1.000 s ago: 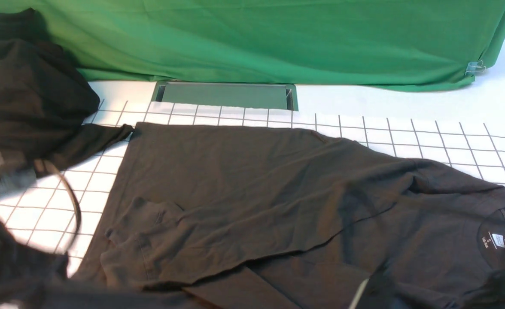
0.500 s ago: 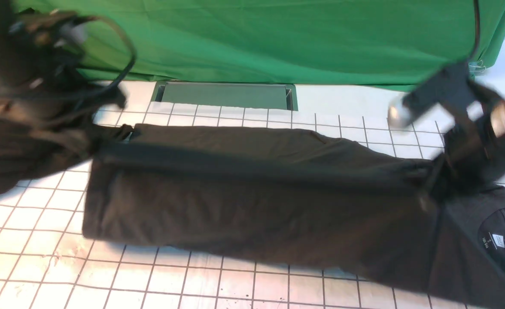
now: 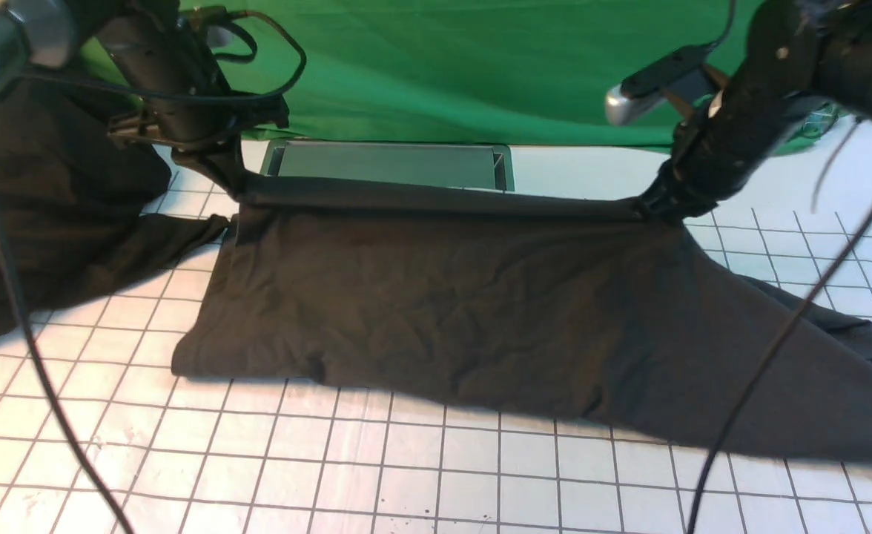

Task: Fold a long-sleeved shirt over a white checkered tablecloth.
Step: 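Fold the black garment in half by bringing its near edge over to the far edge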

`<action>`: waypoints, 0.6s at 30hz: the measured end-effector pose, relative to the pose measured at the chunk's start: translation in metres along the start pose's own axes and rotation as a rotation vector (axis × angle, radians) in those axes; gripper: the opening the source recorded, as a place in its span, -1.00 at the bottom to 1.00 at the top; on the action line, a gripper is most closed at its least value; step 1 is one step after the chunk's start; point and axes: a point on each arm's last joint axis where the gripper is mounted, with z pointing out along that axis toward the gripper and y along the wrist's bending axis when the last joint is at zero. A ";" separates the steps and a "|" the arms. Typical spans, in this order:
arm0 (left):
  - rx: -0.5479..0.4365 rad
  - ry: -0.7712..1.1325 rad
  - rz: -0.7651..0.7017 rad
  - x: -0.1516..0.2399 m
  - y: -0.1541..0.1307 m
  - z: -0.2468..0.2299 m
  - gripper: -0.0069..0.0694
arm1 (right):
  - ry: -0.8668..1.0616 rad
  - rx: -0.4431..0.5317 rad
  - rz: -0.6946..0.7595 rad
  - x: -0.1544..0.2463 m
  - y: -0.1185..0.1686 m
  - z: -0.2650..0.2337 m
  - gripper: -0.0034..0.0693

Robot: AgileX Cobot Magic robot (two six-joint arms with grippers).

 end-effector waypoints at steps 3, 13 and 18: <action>0.002 -0.020 0.001 -0.004 0.000 0.008 -0.79 | -0.001 0.002 -0.002 -0.003 -0.001 0.016 -0.78; -0.056 -0.095 0.019 -0.013 0.006 0.024 -0.46 | -0.030 0.028 0.006 -0.005 -0.004 0.041 -0.17; -0.129 -0.144 0.001 -0.019 0.014 0.018 0.13 | -0.022 0.029 0.026 -0.006 -0.005 0.017 -0.03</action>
